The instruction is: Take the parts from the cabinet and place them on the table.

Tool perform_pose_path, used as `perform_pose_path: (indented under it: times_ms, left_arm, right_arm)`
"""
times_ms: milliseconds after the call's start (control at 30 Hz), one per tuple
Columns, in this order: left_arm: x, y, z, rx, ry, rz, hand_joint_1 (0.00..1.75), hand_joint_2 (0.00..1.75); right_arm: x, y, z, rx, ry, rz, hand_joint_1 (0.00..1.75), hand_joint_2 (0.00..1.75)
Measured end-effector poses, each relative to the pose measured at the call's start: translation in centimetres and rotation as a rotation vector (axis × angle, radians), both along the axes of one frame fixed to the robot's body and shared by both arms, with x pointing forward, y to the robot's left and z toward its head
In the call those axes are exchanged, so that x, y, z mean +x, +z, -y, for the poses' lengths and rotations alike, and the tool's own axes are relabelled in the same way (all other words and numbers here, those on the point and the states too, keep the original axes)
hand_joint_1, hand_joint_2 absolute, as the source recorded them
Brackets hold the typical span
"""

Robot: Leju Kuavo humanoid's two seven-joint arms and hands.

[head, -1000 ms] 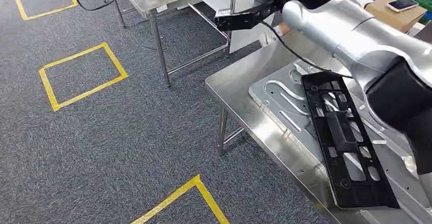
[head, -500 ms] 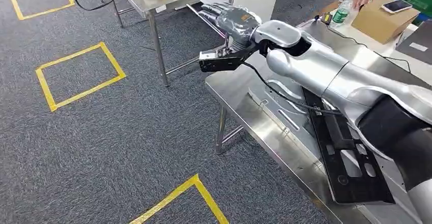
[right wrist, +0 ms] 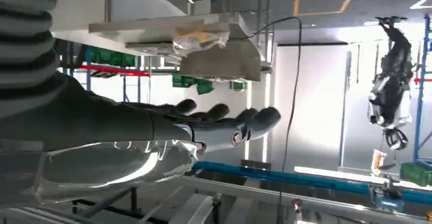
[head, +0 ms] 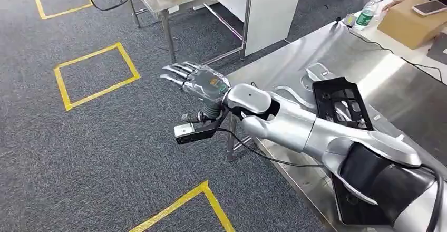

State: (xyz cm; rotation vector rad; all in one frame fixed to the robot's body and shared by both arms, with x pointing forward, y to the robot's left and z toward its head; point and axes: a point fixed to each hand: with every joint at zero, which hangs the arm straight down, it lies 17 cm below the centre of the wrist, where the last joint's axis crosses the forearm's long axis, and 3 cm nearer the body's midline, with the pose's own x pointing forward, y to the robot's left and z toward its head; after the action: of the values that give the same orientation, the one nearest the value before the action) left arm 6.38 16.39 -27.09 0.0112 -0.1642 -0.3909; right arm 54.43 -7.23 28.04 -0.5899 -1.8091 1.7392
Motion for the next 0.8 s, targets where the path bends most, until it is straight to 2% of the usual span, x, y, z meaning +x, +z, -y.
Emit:
perform_pose_path:
  times_ms: [133,567,800]
  left_arm:
    - [-0.3,0.0,-0.1,0.003,-0.001,-0.007,0.0,0.0]
    - [-0.2,0.0,0.1,0.002,-0.003,-0.009,0.0,0.0]
    - [-0.4,0.1,0.5,-0.006,-0.006,-0.012,0.0,0.0]
  right_arm:
    - [-1.1,-2.3,-0.9,0.018,0.025,-0.033,0.0,1.75]
    - [-2.1,-6.7,-1.5,0.029,0.017,-0.095,0.0,1.75]
    - [-1.9,-6.6,-1.4,0.034,0.011,-0.095,0.0,1.75]
